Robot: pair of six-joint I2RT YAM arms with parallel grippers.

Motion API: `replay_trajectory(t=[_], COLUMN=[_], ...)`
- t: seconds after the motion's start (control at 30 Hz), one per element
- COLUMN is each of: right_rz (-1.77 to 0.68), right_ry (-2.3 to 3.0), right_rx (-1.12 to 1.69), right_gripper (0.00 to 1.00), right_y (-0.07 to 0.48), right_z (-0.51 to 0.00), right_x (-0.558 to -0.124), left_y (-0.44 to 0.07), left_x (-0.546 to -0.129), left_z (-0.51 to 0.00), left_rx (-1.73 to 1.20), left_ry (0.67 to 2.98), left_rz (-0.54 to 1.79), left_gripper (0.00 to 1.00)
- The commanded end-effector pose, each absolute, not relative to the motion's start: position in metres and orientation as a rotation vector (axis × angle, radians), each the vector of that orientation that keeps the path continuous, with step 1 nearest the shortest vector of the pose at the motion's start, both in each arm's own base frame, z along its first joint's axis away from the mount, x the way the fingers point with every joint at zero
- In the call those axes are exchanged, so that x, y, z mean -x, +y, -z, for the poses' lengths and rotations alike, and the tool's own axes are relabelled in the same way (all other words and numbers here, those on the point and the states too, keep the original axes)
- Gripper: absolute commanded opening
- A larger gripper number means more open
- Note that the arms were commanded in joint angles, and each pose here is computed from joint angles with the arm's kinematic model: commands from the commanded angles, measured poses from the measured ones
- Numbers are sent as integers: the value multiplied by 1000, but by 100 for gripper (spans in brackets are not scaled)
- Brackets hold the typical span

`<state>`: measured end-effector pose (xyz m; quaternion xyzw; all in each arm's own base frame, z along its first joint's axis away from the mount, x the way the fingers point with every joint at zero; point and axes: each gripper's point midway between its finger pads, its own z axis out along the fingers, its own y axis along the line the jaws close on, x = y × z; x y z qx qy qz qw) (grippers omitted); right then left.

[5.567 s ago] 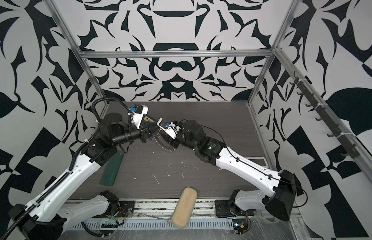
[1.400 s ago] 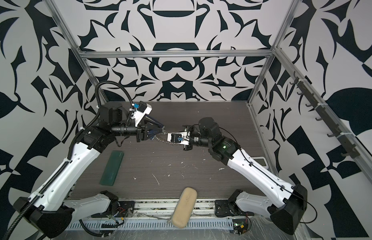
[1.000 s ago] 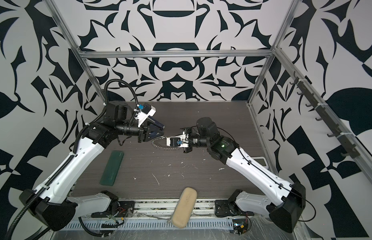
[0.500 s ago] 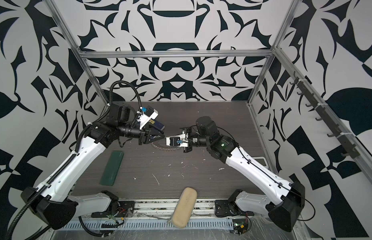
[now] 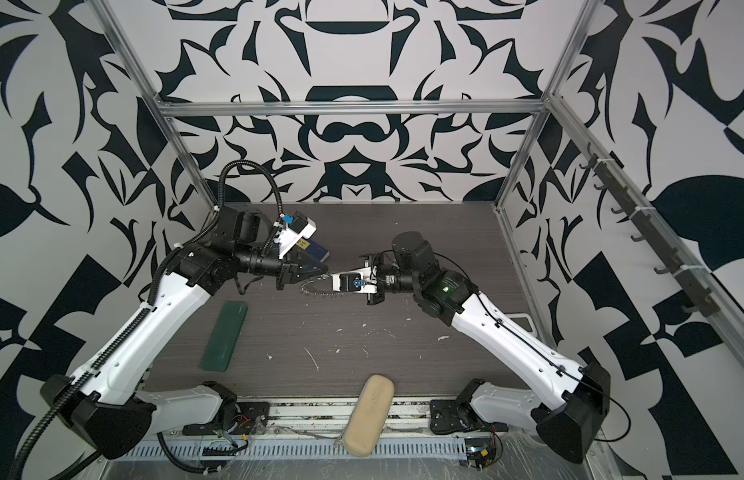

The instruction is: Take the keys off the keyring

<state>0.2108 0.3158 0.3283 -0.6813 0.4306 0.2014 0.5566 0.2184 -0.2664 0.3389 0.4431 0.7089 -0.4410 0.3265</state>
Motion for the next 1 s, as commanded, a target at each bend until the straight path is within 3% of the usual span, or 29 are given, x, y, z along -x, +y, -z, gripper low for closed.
replay_trajectory(t=[0.0,0.23,0.47,0.67,0.97], right_rz=[-469,-529,-566,-559,-538], right_ry=[943,1077,1125,1165,1359], right_rx=[1551,1485,1460,1411,1086], right_gripper=[0,0,24,26,29], right_y=[316,319,322,317,304], right_z=[-361,-348,-344,-348,-360], right_x=[-209,-220,-224,-227,-251], left_y=[-263,-262,-261,-260,-253], left_x=[-223,-231,-238,-245,-270], left_z=[-347,-361,-358,-356,-351], left_rx=[-1142,-1058,-986,-942,-761], left_ry=[1860,1854,1884,1911,1993], left_rz=[1100,1081,1084,1062,987], left_gripper=[0,0,0,0,0])
